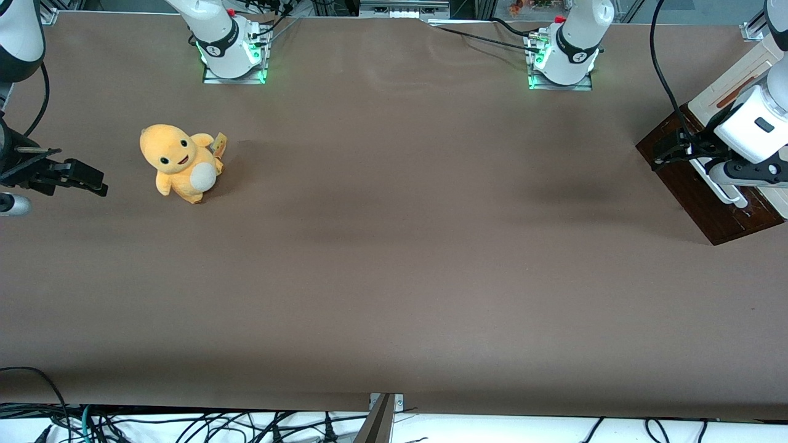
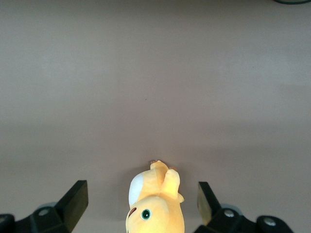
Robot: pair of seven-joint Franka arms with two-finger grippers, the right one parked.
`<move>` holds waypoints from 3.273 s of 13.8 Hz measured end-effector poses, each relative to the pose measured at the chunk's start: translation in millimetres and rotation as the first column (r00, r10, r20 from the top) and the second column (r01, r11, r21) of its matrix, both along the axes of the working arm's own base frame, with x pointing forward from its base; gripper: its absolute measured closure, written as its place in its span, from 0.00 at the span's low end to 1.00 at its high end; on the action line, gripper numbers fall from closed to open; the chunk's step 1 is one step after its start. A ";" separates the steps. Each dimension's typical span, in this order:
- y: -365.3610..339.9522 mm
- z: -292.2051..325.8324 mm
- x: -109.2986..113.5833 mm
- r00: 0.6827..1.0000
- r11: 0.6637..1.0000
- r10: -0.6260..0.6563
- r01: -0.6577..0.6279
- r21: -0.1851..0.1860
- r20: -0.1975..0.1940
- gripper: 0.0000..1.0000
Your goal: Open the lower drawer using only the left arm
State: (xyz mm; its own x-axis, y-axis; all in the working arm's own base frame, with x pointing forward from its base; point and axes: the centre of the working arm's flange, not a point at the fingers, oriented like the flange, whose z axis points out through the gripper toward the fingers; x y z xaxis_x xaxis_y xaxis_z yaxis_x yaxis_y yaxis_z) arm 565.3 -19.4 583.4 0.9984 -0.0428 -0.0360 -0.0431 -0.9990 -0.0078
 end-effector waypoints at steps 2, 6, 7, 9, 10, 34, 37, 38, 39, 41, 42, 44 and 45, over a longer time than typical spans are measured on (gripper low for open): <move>0.0 -1.5 0.7 1.000 1.000 0.000 0.000 0.000 -0.003 0.00; 0.0 -1.7 0.8 1.000 1.000 0.000 0.000 0.000 -0.003 0.00; -0.3 -1.7 0.7 1.000 1.000 0.000 0.000 0.000 -0.003 0.00; -0.7 -1.7 0.7 1.000 1.000 0.001 -0.001 0.000 -0.003 0.00; -0.7 -1.7 0.7 1.000 1.000 0.001 -0.001 0.000 -0.003 0.00; 144.0 -336.7 23.9 0.809 0.622 0.441 0.036 0.782 -0.388 0.00; 137.3 -366.7 18.9 0.801 0.518 0.472 0.086 0.851 -0.368 0.00; 139.5 -377.1 16.1 0.799 0.462 0.480 0.122 0.879 -0.363 0.00; 141.2 -387.5 13.5 0.797 0.412 0.484 0.157 0.897 -0.362 0.00; 143.1 -406.4 8.6 0.791 0.363 0.489 0.199 0.910 -0.368 0.01; 144.3 -411.2 7.3 0.790 0.349 0.490 0.211 0.913 -0.369 0.04; 145.1 -415.4 6.5 0.790 0.339 0.489 0.219 0.915 -0.370 0.10; 145.7 -415.7 6.5 0.791 0.333 0.490 0.217 0.918 -0.365 0.18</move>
State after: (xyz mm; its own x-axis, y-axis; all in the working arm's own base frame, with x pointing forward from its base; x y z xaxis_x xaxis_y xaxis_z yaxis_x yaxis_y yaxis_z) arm 571.8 126.3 167.7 0.7603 0.5045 -0.4092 -0.2555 -0.3470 -0.9024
